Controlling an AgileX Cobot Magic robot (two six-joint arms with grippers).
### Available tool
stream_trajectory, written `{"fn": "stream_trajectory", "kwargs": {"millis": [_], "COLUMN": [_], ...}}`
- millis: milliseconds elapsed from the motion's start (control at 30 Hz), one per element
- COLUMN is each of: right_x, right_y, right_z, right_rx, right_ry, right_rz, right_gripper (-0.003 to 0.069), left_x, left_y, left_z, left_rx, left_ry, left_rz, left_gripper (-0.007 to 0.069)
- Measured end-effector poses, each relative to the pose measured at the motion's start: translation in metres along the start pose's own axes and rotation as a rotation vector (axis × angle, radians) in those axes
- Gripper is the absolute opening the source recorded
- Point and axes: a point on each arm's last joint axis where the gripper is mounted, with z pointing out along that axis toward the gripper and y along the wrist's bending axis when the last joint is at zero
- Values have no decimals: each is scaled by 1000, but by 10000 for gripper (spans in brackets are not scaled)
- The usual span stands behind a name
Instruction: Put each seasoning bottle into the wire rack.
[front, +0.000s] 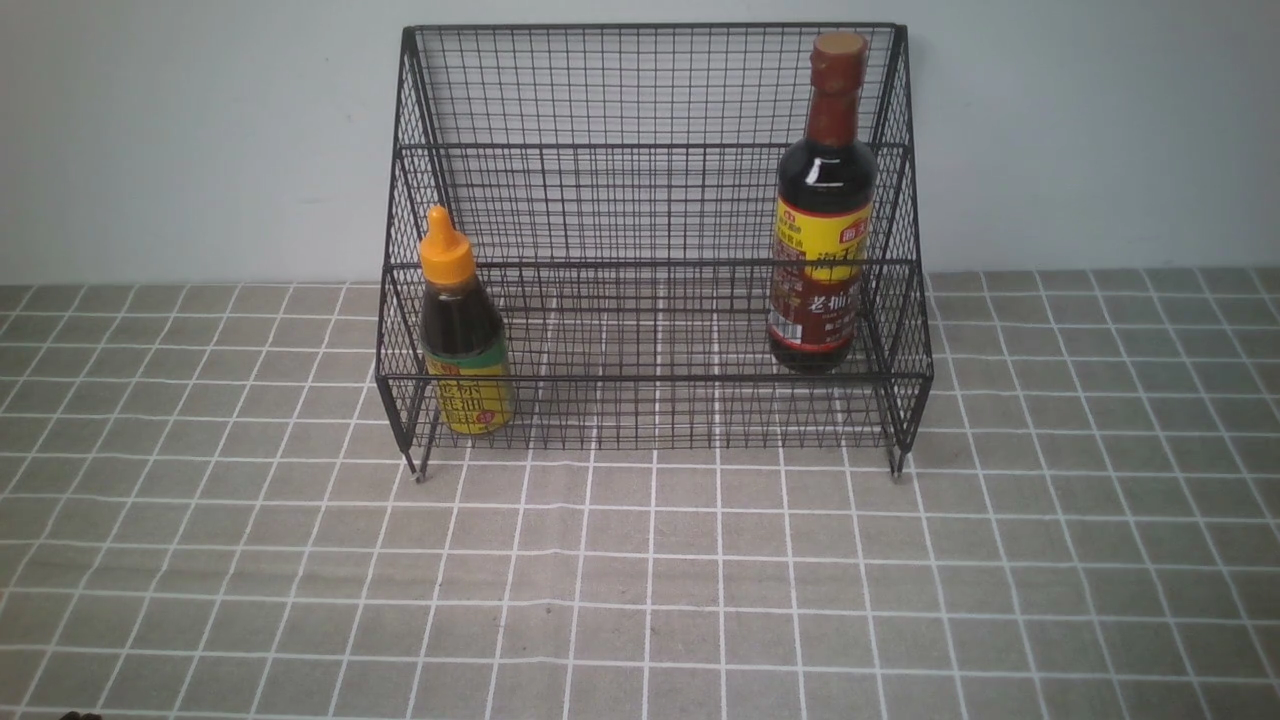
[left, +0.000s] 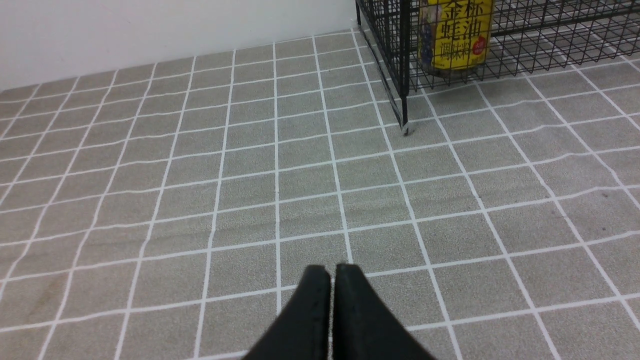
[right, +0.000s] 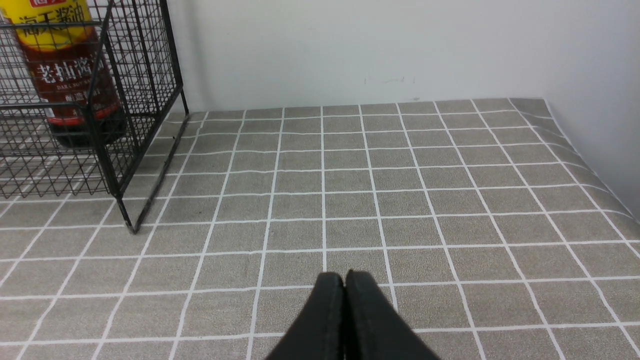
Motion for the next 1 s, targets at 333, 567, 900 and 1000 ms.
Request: {"fn": "stream_trajectory", "kwargs": {"millis": [333, 567, 900, 1000], "right_x": [0, 0, 0, 0], "right_y": [0, 0, 0, 0], "right_z": [0, 0, 0, 0], "right_rx": [0, 0, 0, 0], "right_ry": [0, 0, 0, 0], "right_rz": [0, -1, -8, -9], "right_gripper": [-13, -13, -13, -13], "left_x": [0, 0, 0, 0], "left_y": [0, 0, 0, 0], "left_z": [0, 0, 0, 0], "left_rx": [0, 0, 0, 0], "left_ry": [0, 0, 0, 0], "left_rz": [0, 0, 0, 0], "left_gripper": [-7, -7, -7, -7]}}
